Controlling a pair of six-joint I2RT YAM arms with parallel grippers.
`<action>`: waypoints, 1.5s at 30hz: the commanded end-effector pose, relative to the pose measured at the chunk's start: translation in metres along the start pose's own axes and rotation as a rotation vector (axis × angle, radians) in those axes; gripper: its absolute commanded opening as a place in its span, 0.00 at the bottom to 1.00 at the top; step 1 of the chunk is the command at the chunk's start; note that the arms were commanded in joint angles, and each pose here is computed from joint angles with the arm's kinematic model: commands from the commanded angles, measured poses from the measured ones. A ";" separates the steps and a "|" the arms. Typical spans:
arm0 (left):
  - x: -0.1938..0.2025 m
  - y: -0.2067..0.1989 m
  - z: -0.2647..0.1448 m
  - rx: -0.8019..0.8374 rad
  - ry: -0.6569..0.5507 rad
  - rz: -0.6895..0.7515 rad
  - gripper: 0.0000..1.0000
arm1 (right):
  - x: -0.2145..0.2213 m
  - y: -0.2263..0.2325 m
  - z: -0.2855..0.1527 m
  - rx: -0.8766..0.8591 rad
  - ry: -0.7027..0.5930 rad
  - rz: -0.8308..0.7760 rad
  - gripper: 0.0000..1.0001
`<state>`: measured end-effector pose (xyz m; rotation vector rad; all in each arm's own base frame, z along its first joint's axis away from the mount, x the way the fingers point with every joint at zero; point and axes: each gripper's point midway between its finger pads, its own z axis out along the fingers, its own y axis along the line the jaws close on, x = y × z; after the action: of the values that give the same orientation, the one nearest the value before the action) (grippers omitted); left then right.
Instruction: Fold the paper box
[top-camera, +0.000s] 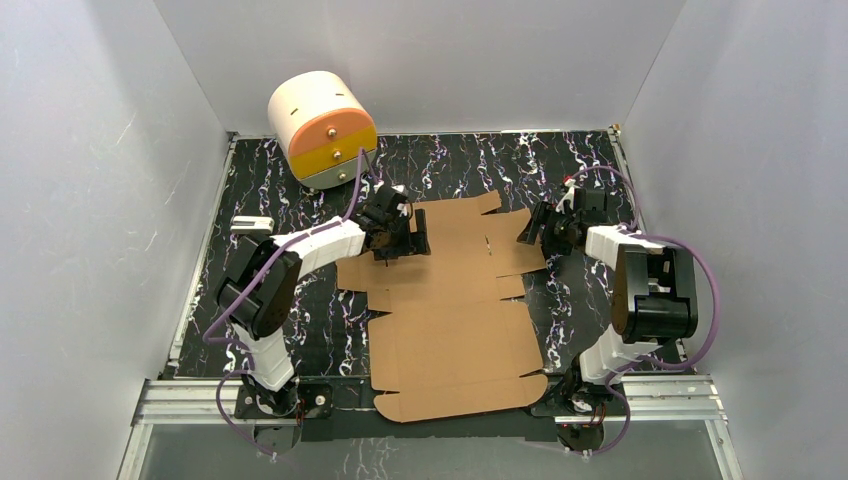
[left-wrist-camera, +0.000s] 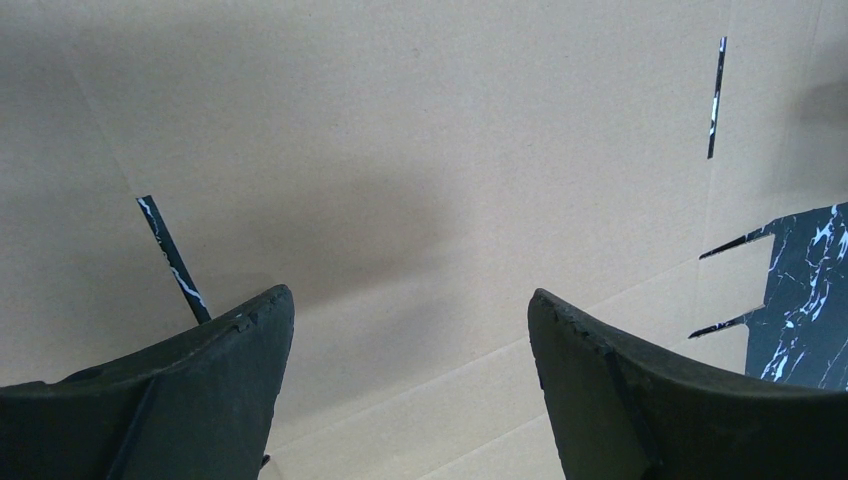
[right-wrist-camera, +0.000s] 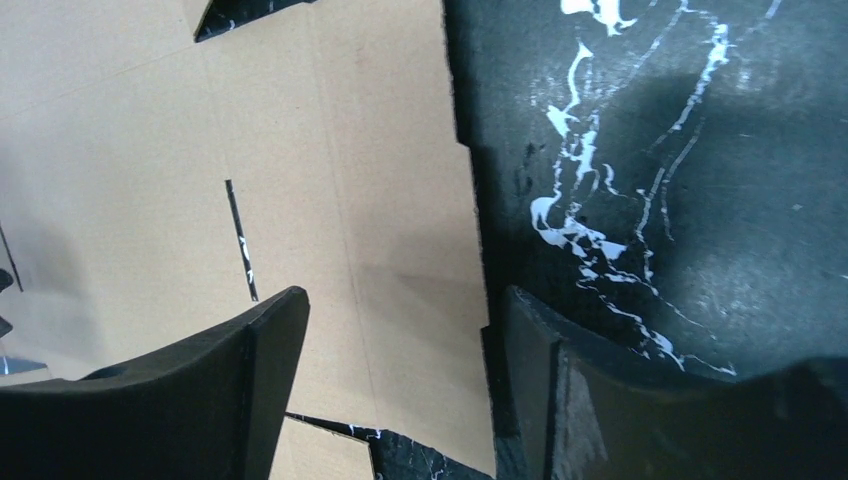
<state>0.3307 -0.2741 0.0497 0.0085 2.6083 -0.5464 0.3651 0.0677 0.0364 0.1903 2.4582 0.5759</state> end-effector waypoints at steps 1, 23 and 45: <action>0.006 0.011 0.004 -0.029 0.019 0.010 0.83 | 0.007 0.011 0.004 -0.086 0.009 0.007 0.75; 0.024 0.032 0.021 -0.104 0.073 0.017 0.83 | -0.013 0.055 -0.026 0.139 -0.071 -0.306 0.14; 0.025 0.031 0.025 -0.083 0.046 -0.014 0.83 | 0.009 0.100 -0.030 0.677 -0.080 -0.724 0.10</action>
<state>0.3335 -0.2678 0.0333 0.0008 2.6193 -0.4957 0.3378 0.1505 0.0867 -0.4104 2.3737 -0.3920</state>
